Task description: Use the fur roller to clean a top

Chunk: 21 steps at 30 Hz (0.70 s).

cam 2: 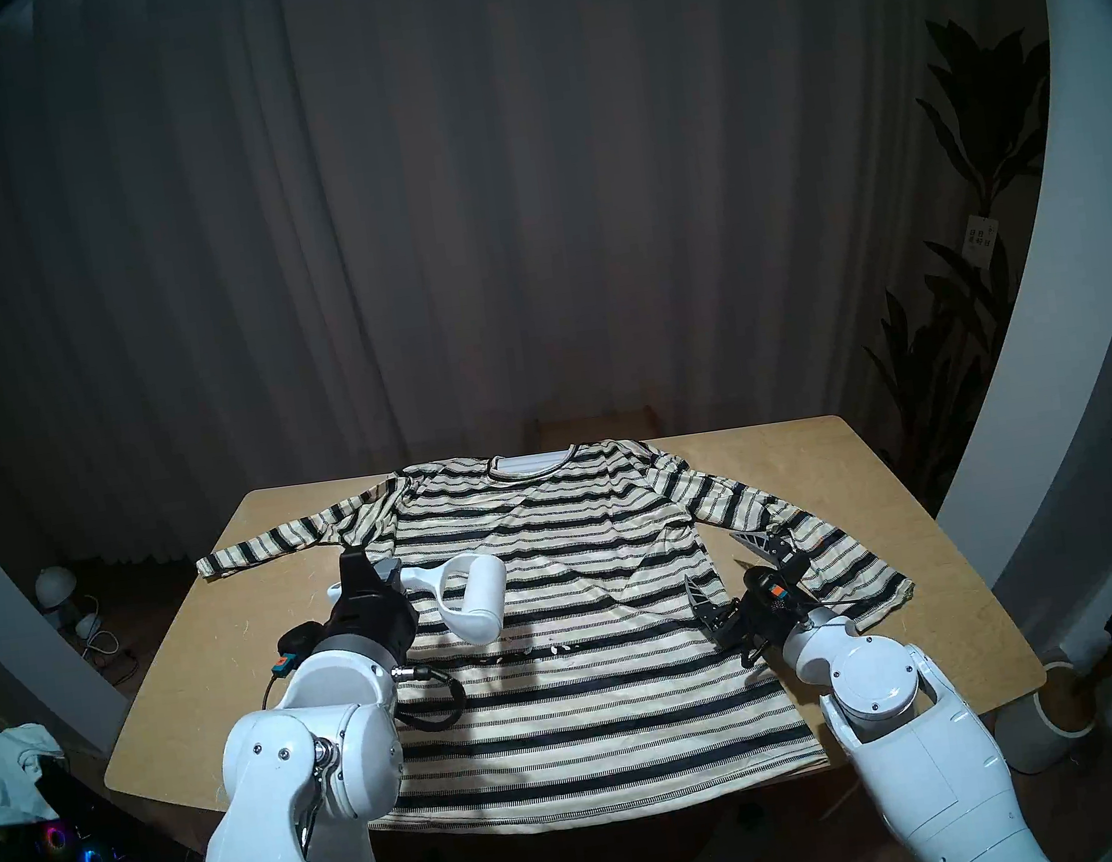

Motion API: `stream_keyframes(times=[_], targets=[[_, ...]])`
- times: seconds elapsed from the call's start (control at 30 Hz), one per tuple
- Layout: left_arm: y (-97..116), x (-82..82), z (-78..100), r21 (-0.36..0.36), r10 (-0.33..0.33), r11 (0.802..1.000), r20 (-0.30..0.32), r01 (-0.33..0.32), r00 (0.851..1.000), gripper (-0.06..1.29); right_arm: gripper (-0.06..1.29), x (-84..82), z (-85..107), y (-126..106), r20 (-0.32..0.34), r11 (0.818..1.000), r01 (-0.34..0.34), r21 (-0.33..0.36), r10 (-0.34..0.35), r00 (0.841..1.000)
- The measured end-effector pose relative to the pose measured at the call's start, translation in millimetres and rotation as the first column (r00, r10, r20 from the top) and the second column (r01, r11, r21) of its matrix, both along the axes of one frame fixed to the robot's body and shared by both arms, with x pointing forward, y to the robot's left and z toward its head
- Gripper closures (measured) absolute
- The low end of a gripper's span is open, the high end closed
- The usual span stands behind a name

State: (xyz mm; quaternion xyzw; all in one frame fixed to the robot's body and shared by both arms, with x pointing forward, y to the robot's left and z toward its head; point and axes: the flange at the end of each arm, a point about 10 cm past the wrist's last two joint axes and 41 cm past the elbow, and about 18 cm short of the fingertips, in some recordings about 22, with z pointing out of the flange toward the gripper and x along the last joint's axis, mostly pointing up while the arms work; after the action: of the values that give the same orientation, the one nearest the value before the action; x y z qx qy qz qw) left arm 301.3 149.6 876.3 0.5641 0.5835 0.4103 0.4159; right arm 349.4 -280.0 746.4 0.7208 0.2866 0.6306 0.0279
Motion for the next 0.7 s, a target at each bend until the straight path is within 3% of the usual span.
stream_keyframes(times=[0.33,0.47,0.7], targets=[[-24,-1.6,-5.1,-0.004,-0.009,1.000,-0.009,0.009,1.000,1.17,0.00,-3.8,-4.1,-6,-0.026,0.999,0.037,-0.033,-0.038,0.999],[-36,-3.2,-15.1,0.003,0.000,1.000,-0.008,0.000,1.000,1.17,0.00,-3.3,-4.2,-7,-0.026,0.998,0.041,-0.038,-0.042,0.999],[-58,-8.9,-31.8,0.117,-0.034,0.993,0.077,0.025,0.996,1.17,0.00,-1.9,-4.6,-9,-0.023,0.998,0.044,-0.035,-0.045,0.999]])
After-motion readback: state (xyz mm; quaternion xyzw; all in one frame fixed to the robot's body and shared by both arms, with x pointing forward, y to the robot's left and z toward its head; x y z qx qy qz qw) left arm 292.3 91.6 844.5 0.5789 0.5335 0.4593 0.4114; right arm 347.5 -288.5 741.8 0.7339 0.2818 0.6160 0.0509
